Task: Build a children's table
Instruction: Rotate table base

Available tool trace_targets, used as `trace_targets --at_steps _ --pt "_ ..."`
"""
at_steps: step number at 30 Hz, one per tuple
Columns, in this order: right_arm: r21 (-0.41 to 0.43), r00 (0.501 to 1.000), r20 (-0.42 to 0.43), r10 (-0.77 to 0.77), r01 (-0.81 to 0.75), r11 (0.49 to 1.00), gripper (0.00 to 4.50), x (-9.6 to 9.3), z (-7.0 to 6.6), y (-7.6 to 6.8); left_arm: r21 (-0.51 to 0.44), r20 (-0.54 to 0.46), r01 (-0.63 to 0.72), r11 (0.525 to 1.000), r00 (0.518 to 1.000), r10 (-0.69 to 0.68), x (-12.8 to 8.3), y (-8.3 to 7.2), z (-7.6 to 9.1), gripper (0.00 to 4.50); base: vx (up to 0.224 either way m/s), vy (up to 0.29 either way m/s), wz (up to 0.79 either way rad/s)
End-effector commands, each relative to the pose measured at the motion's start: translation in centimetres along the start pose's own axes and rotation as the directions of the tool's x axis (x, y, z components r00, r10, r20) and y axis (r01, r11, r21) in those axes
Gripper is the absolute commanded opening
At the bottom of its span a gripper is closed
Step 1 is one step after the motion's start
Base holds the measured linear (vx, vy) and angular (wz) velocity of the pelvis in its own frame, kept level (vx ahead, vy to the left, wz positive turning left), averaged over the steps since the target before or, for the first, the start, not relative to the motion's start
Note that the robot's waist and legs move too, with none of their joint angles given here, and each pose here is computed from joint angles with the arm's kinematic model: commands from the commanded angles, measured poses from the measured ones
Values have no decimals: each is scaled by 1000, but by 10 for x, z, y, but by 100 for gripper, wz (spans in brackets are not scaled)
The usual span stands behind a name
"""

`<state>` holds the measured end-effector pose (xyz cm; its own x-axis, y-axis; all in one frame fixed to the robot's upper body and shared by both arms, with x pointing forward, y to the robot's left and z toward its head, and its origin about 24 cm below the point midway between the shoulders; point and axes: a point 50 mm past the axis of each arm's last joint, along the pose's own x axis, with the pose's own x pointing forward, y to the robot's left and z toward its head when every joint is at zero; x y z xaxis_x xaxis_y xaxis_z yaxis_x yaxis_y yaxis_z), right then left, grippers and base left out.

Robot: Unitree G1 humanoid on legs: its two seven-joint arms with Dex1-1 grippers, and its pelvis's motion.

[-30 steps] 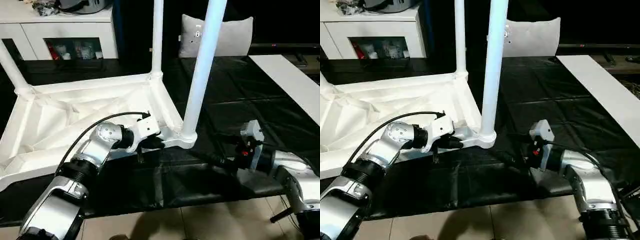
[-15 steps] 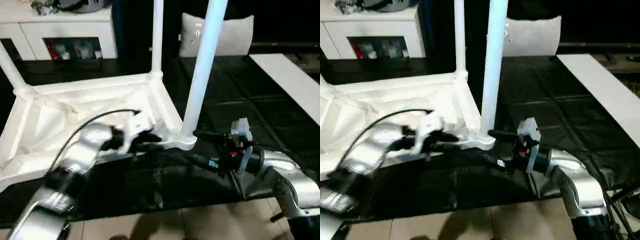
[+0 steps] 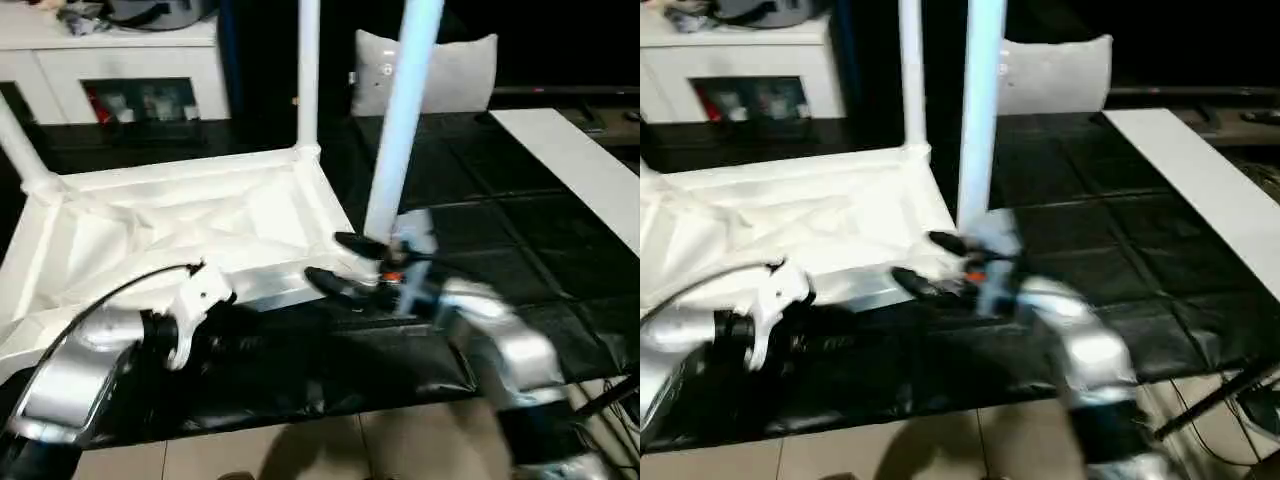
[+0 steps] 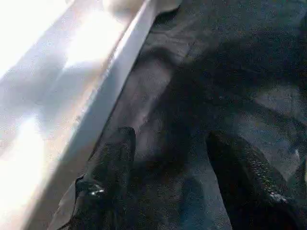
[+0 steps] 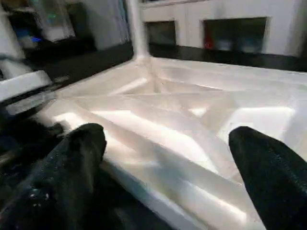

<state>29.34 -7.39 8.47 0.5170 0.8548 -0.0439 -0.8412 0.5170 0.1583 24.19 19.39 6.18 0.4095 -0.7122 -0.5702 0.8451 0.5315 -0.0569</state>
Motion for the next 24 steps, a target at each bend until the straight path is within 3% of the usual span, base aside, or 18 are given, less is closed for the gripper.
trace_targets --at_steps 1,5,10,11,12,13,15,16,19,20,21,24 --pt "-33 998 -3 -63 63 997 450 10 0 -3 4 -20 -31 1000 999 31 -3 -1 3 268 0 0 0" --pt "-57 975 -9 -220 219 974 450 26 -4 -11 -7 -58 -71 997 996 70 -3 -1 0 268 0 0 0" --pt "-24 861 -17 -508 507 861 450 29 -8 -40 14 -105 -115 993 988 116 -2 1 -5 268 0 0 0" --pt "-24 861 -17 -508 507 861 450 29 -8 -40 14 -105 -115 993 988 116 -2 1 -5 268 0 0 0" --pt "14 791 -15 -611 612 791 450 23 -8 -55 15 -108 -128 992 986 129 -1 2 -8 268 0 0 0" --pt "28 761 -14 -649 649 761 450 19 -8 -61 20 -111 -137 990 984 138 -1 3 -9 268 0 0 0" --pt "32 737 -10 -676 676 737 450 17 -7 -66 23 -114 -148 989 982 149 -1 4 -11 268 0 0 0" --pt "53 674 -2 -739 738 673 450 7 -5 -79 33 -115 -176 984 977 178 0 8 -13 268 0 0 0" --pt "63 592 18 -806 804 592 450 -5 1 -95 45 -110 -212 976 970 216 0 13 -14 268 0 0 0" --pt "63 592 18 -806 804 592 450 -5 1 -95 45 -110 -212 976 970 216 0 13 -14 268 0 0 0" --pt "68 541 29 -841 838 541 450 -15 5 -106 55 -105 -237 970 965 242 -1 17 -14 268 0 0 0" --pt "72 477 42 -878 875 479 450 -31 11 -120 62 -83 -256 965 962 261 1 21 -12 268 0 0 0"
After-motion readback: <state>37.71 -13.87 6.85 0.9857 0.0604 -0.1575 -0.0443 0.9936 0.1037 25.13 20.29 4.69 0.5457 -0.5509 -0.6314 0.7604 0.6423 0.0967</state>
